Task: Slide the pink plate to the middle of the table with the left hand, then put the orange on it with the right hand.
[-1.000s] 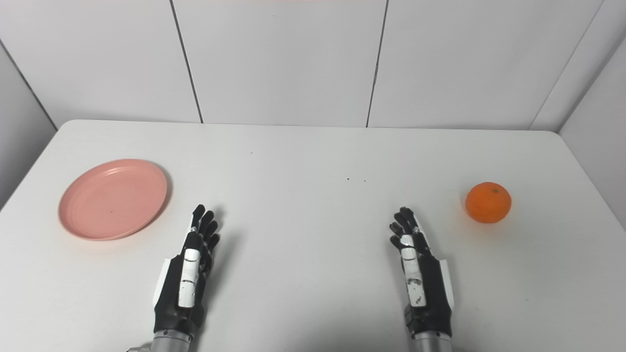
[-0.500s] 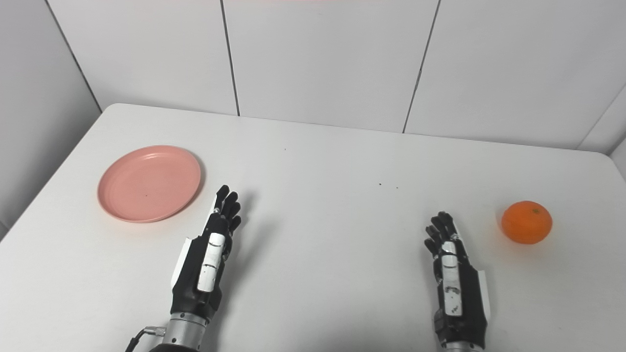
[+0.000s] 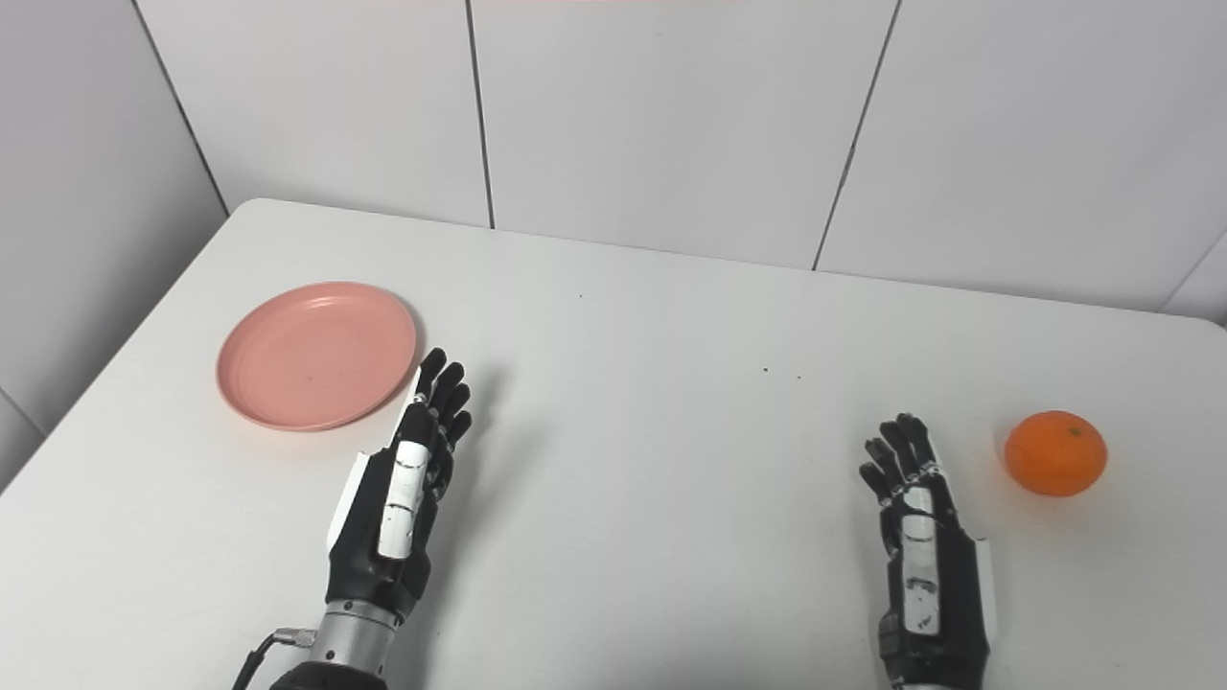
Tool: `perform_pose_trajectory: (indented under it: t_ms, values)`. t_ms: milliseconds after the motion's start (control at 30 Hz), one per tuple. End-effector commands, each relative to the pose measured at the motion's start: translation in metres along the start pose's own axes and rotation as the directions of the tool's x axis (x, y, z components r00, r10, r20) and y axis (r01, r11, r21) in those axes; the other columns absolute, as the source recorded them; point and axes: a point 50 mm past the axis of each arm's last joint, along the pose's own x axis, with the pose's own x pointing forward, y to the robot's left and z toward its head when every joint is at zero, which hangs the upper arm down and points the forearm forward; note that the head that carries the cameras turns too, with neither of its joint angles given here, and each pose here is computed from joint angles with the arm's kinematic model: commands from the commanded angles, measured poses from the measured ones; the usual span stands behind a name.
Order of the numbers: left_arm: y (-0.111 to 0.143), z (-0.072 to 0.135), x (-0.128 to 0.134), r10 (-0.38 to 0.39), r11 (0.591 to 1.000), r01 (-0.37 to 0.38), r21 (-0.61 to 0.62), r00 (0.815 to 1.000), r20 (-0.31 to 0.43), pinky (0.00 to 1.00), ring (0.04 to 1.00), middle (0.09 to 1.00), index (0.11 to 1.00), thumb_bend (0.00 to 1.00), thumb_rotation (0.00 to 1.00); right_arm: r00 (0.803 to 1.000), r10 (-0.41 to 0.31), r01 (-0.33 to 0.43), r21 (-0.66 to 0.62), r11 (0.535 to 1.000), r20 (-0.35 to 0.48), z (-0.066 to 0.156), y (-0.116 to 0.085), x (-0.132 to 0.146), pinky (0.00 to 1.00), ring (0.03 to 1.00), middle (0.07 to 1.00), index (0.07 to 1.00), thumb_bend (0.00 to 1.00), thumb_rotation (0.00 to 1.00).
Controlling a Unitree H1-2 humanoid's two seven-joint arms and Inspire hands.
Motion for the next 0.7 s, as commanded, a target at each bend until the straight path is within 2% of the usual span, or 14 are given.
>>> perform_pose_trajectory:
  t_ms: [0, 200, 400, 567, 667]
  values:
    - [0.014, 0.012, -0.011, -0.012, 1.000, 0.012, 0.024, 1.000, 0.012, 1.00, 0.994, 0.992, 1.000, 0.86, 0.95, 0.994, -0.022, 0.019, -0.022, 1.000, -0.103, -0.031, -0.014, -0.021, 0.89, 0.894, 0.902, 0.891, 0.76, 0.86]
    - [0.019, 0.041, 0.005, -0.056, 0.998, 0.055, 0.023, 0.997, 0.046, 1.00, 0.976, 0.978, 0.988, 0.89, 0.97, 0.994, -0.018, 0.016, -0.019, 1.000, -0.107, -0.034, -0.012, -0.021, 0.89, 0.899, 0.903, 0.890, 0.77, 0.86]
    - [0.023, 0.081, 0.030, -0.110, 0.994, 0.108, 0.032, 0.989, 0.099, 1.00, 0.940, 0.953, 0.963, 0.94, 0.96, 0.994, -0.012, 0.010, -0.014, 1.000, -0.110, -0.037, -0.010, -0.021, 0.90, 0.904, 0.907, 0.891, 0.77, 0.86]
    - [0.044, 0.096, 0.057, -0.192, 0.980, 0.182, 0.074, 0.968, 0.163, 0.94, 0.907, 0.925, 0.947, 0.97, 0.92, 0.994, -0.013, 0.011, -0.016, 1.000, -0.110, -0.039, -0.010, -0.023, 0.91, 0.908, 0.908, 0.887, 0.78, 0.86]
    - [0.056, 0.098, 0.070, -0.207, 0.977, 0.192, 0.095, 0.960, 0.191, 0.90, 0.905, 0.913, 0.941, 0.99, 0.90, 0.994, -0.012, 0.010, -0.017, 1.000, -0.106, -0.039, -0.011, -0.024, 0.91, 0.904, 0.905, 0.884, 0.79, 0.86]
